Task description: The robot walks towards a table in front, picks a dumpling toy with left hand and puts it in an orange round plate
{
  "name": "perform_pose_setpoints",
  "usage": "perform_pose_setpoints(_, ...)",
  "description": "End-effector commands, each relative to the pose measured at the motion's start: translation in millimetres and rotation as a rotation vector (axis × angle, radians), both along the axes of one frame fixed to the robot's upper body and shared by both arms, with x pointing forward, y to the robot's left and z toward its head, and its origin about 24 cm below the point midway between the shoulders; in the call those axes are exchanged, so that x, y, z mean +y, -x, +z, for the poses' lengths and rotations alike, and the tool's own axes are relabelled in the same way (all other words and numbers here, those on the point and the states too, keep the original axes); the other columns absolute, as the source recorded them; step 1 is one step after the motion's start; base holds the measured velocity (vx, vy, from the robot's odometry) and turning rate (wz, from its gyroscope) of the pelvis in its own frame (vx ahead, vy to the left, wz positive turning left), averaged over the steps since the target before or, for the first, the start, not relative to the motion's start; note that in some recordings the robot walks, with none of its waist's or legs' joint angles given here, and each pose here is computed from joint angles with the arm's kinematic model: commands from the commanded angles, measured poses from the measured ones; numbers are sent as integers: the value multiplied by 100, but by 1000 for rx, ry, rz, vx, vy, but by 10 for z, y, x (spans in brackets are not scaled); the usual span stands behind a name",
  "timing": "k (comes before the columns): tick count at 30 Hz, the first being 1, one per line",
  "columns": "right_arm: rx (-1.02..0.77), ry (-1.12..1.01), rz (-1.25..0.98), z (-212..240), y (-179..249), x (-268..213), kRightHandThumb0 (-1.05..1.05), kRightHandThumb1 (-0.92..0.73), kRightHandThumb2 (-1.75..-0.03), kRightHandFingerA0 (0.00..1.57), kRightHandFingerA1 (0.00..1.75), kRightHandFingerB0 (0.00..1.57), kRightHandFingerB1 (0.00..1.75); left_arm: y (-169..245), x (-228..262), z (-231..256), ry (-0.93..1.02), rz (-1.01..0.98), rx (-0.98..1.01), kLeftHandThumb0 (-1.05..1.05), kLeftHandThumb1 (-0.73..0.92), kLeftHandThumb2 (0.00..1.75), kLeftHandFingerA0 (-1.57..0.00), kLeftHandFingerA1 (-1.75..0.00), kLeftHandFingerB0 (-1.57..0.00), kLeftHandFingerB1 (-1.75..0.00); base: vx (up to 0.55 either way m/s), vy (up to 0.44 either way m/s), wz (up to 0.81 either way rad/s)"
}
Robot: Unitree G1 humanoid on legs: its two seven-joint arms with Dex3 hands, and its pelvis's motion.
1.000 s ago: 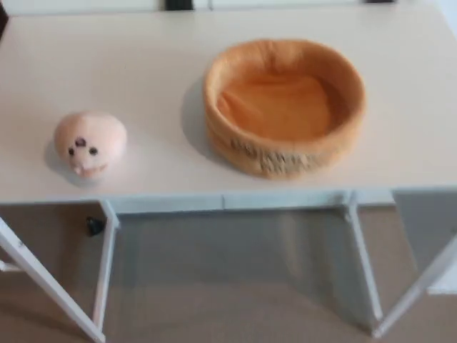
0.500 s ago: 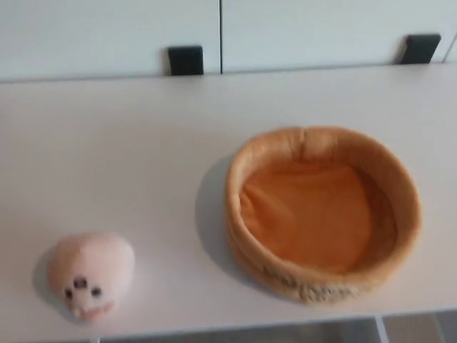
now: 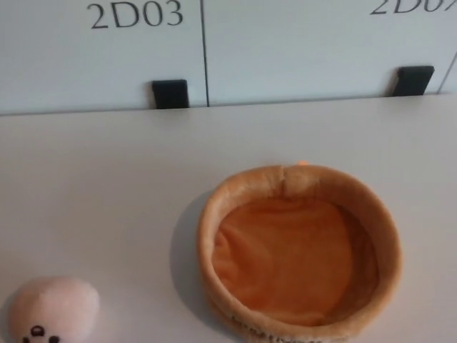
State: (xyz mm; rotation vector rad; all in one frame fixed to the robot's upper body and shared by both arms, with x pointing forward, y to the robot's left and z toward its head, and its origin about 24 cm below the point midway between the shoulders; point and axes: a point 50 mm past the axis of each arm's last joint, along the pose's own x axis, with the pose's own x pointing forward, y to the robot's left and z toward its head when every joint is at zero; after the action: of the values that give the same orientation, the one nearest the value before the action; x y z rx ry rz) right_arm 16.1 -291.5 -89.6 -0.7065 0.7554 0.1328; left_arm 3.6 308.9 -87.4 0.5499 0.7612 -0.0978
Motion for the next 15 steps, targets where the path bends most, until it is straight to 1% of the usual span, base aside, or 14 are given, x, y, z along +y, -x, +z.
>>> perform_pose_setpoints(1,-18,2,4,-10,1,3,2,-57,-56,75,50,37,36,19,31,22,-7,-16,15,-27,59,58,-48,-35,-39,-36,27,-138,-1)
perform_pose_setpoints(8,-25,0,1,-6,-4,14,2,-57,-56,74,49,37,36,-17,30,27,-8,-46,23,-26,60,58,-46,-34,-38,-35,1,-14,-1)
perform_pose_setpoints(9,-32,-2,3,6,-8,21,2,-57,-57,74,49,37,36,-32,30,25,-8,-48,25,-33,52,69,-40,-41,-37,-43,11,133,-11)
perform_pose_setpoints(10,-34,-3,4,8,-8,22,2,-57,-57,74,49,37,36,-36,30,24,-9,-48,26,-33,52,69,-40,-41,-37,-43,23,159,-11)
perform_pose_setpoints(11,-30,1,-1,-9,-4,14,0,-58,-57,76,49,37,36,-53,22,42,-7,-67,22,-27,61,58,-45,-34,-37,-35,37,172,39)
perform_pose_setpoints(12,-33,-3,-3,-9,3,18,-5,-60,-57,76,49,37,36,-61,20,54,-10,-87,18,-27,60,58,-45,-35,-36,-34,95,254,-11)
perform_pose_setpoints(15,-30,-10,-4,-4,39,32,-2,-59,-57,75,48,37,36,-39,21,68,-18,-120,24,-28,61,58,-43,-34,-35,-34,97,274,-3)
